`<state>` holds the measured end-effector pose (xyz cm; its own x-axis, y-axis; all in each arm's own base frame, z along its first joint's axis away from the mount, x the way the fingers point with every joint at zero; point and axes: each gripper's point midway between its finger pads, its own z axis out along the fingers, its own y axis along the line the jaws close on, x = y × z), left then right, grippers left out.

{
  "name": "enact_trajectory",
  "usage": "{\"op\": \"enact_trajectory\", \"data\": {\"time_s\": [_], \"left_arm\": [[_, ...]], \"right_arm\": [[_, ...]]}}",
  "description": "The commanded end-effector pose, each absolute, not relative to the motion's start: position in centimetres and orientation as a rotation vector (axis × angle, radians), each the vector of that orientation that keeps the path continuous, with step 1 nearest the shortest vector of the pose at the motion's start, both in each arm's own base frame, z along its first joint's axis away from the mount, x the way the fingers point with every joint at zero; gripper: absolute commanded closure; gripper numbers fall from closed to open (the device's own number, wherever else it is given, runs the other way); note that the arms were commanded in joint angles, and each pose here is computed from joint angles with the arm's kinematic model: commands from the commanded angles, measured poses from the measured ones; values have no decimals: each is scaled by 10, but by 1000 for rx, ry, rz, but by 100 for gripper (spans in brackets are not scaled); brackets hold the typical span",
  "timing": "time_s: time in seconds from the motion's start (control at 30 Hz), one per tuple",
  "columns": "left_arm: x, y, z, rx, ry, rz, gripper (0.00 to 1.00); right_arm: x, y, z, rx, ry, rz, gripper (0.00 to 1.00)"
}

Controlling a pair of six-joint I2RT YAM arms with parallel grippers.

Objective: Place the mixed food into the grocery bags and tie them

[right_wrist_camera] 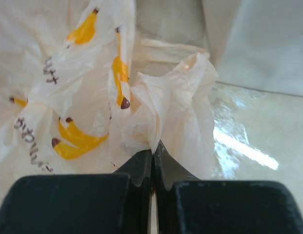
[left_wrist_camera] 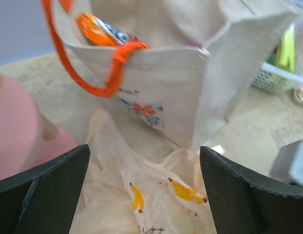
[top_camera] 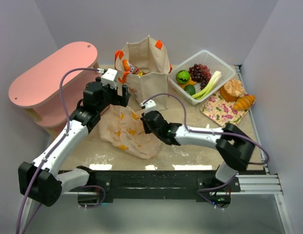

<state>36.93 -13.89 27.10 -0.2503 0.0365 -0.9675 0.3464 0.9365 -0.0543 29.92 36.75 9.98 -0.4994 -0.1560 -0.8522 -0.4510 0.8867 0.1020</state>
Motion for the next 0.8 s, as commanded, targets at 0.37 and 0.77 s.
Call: {"op": "enact_trajectory", "data": {"time_s": [0.37,0.77], "left_arm": [[353,-180,204,329,2050,-457,1],[374,-188,183,151,2072,-664,0]], "right_arm": [[244,285,138,-432,1945,477,100],[229,283,150,-487,1860,560,100]]}}
